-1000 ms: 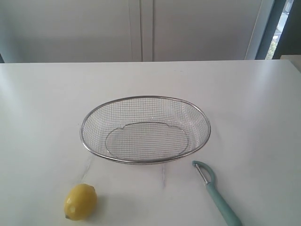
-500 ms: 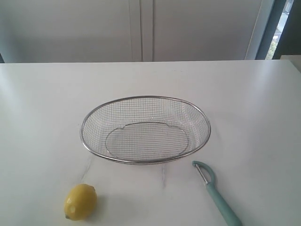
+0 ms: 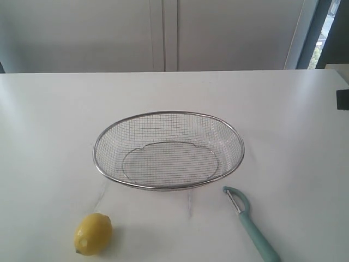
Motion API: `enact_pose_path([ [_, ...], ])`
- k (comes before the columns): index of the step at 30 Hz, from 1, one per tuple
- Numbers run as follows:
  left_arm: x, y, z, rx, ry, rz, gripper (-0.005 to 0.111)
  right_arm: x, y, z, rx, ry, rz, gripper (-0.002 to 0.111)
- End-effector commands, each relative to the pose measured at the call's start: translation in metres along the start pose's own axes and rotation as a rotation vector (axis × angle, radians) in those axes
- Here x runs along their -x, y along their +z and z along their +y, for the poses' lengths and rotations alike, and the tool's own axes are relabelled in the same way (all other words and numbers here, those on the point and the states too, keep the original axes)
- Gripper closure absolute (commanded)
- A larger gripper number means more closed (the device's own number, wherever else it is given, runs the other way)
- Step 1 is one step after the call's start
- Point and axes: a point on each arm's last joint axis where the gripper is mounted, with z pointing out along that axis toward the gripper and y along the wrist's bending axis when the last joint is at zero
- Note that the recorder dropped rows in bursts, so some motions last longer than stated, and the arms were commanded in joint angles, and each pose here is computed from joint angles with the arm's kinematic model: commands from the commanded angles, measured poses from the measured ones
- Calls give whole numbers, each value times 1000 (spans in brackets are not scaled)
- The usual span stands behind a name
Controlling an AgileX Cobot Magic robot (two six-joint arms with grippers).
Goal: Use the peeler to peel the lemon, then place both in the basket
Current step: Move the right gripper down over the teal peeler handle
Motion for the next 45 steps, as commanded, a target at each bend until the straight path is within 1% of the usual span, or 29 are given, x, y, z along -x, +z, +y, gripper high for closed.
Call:
enact_pose_path([
  [1,-1,0,0,-1,0,-5,107,1,2,1,9,1,103,108],
  [7,-1,0,0,-1,0,-5,107,-3,21,1,17,2,252,108],
  [11,-1,0,0,-1,0,-5,107,-8,35,8,91,-5,348,108],
  [15,-1,0,0,-1,0,-5,107,-12,45,19,209,-28,406,108],
  [20,-1,0,0,-1,0,-5,107,-17,55,34,262,-95,472,108],
  [24,-1,0,0,-1,0,-5,107,-24,63,53,318,-182,528,108],
  [27,-1,0,0,-1,0,-5,107,-29,69,65,349,-221,575,108],
  [30,-1,0,0,-1,0,-5,107,-34,75,74,364,-272,616,108],
  [32,-1,0,0,-1,0,-5,107,-39,81,82,369,-275,656,108],
  [34,-1,0,0,-1,0,-5,107,-41,87,88,351,-296,682,108],
  [38,-1,0,0,-1,0,-5,107,-49,97,96,284,-299,734,108],
  [45,-1,0,0,-1,0,-5,107,-59,114,103,283,-292,786,108],
])
